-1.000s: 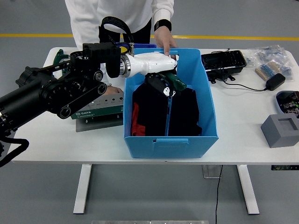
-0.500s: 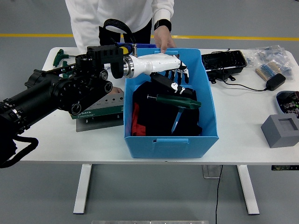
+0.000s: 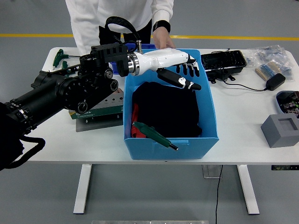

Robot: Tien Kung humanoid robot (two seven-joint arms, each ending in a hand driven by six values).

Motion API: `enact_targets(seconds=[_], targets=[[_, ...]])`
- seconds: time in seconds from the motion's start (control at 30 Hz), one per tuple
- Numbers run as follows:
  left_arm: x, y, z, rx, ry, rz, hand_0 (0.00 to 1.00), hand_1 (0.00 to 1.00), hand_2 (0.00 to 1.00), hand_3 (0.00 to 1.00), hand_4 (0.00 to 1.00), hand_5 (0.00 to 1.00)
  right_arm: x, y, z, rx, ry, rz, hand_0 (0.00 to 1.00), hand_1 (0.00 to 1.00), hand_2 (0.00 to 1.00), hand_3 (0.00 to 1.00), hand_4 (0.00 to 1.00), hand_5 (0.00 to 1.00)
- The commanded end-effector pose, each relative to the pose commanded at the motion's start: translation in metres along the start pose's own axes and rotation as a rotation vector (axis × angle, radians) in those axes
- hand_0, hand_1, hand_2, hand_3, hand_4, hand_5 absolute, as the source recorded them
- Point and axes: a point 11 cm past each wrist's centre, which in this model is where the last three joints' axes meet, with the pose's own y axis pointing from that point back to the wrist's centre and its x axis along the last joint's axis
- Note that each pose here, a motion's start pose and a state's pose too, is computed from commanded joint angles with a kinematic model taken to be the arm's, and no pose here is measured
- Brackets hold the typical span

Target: Lift tool from toolbox,place it in box,lift tool from toolbox,place it in box

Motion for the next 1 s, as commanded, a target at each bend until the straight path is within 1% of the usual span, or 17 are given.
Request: enact_targets(seconds=[0.07, 0.1, 0.17, 0.27, 0.3, 0.43, 0.47, 0.5, 0.57, 0.67, 0.7, 0.73, 0.77, 0.8, 0.87, 0.93, 1.0], targets=[[0.005, 0.003, -0.001, 0.004, -0.017, 0.015, 0.485, 0.603, 0.665, 0.690, 0.987, 0.843, 0.000, 0.000, 0.001, -0.002, 0.000, 0.000, 0.646, 0.634, 0.709, 0.576, 0.816, 0.681], [0.009, 0.006, -0.003, 0.011, -0.033, 0.024, 0.463, 0.567, 0.632, 0.678, 0.982, 0.840, -0.001, 0.000, 0.002, -0.004, 0.000, -0.001, 0.644, 0.635, 0.707, 0.576, 0.816, 0.681], [0.017, 0.012, -0.006, 0.024, -0.066, 0.037, 0.463, 0.567, 0.632, 0.678, 0.982, 0.840, -0.001, 0.000, 0.003, -0.005, 0.000, -0.002, 0.644, 0.635, 0.707, 0.576, 0.816, 0.681], [0.028, 0.026, -0.013, 0.058, -0.113, 0.050, 0.463, 0.567, 0.632, 0.678, 0.982, 0.840, -0.001, 0.000, 0.005, -0.008, -0.004, -0.003, 0.644, 0.635, 0.707, 0.576, 0.816, 0.681], [0.032, 0.030, -0.015, 0.070, -0.125, 0.055, 0.421, 0.507, 0.582, 0.653, 0.978, 0.843, -0.002, 0.000, 0.006, -0.009, -0.005, -0.003, 0.643, 0.634, 0.707, 0.575, 0.815, 0.679], [0.043, 0.054, -0.033, 0.149, -0.126, 0.088, 0.421, 0.507, 0.582, 0.653, 0.978, 0.843, -0.002, 0.000, 0.007, -0.011, -0.010, -0.004, 0.643, 0.634, 0.707, 0.575, 0.815, 0.679], [0.046, 0.063, -0.039, 0.175, -0.118, 0.105, 0.421, 0.507, 0.582, 0.653, 0.978, 0.843, -0.002, 0.000, 0.008, -0.011, -0.009, -0.004, 0.643, 0.634, 0.707, 0.575, 0.815, 0.679], [0.047, 0.070, -0.044, 0.197, -0.110, 0.120, 0.382, 0.456, 0.540, 0.647, 0.973, 0.844, -0.002, 0.000, 0.008, -0.011, -0.009, -0.003, 0.643, 0.631, 0.704, 0.574, 0.814, 0.678], [0.051, 0.086, -0.054, 0.243, -0.086, 0.154, 0.382, 0.456, 0.540, 0.647, 0.973, 0.844, -0.002, -0.001, 0.008, -0.011, -0.011, -0.004, 0.643, 0.631, 0.704, 0.574, 0.814, 0.678], [0.052, 0.113, -0.071, 0.321, -0.031, 0.212, 0.382, 0.456, 0.540, 0.647, 0.973, 0.844, -0.002, -0.001, 0.009, -0.012, -0.014, -0.004, 0.643, 0.631, 0.704, 0.574, 0.814, 0.678], [0.050, 0.124, -0.078, 0.360, -0.015, 0.229, 0.372, 0.429, 0.528, 0.643, 0.966, 0.855, -0.003, -0.001, 0.009, -0.012, -0.015, -0.004, 0.643, 0.631, 0.705, 0.573, 0.813, 0.675], [0.049, 0.131, -0.083, 0.384, -0.005, 0.242, 0.372, 0.429, 0.528, 0.643, 0.966, 0.855, -0.003, -0.001, 0.009, -0.012, -0.016, -0.004, 0.643, 0.631, 0.705, 0.573, 0.813, 0.675], [0.046, 0.143, -0.090, 0.425, 0.011, 0.263, 0.372, 0.429, 0.528, 0.643, 0.966, 0.855, -0.003, -0.001, 0.010, -0.012, -0.018, -0.004, 0.643, 0.631, 0.705, 0.573, 0.813, 0.675], [0.044, 0.153, -0.097, 0.456, 0.025, 0.280, 0.372, 0.429, 0.528, 0.643, 0.966, 0.855, -0.004, 0.000, 0.010, -0.012, -0.019, -0.004, 0.643, 0.631, 0.705, 0.573, 0.813, 0.675], [0.033, 0.177, -0.114, 0.554, 0.052, 0.301, 0.372, 0.429, 0.528, 0.643, 0.966, 0.855, -0.004, 0.000, 0.011, -0.013, -0.022, -0.005, 0.643, 0.631, 0.705, 0.573, 0.813, 0.675], [0.028, 0.202, -0.130, 0.638, 0.103, 0.342, 0.357, 0.410, 0.517, 0.647, 0.964, 0.856, -0.005, 0.000, 0.011, -0.012, -0.022, -0.005, 0.642, 0.633, 0.705, 0.571, 0.809, 0.672], [0.023, 0.224, -0.145, 0.720, 0.151, 0.383, 0.357, 0.410, 0.517, 0.647, 0.964, 0.856, -0.006, 0.000, 0.011, -0.012, -0.020, -0.006, 0.642, 0.633, 0.705, 0.571, 0.809, 0.672]])
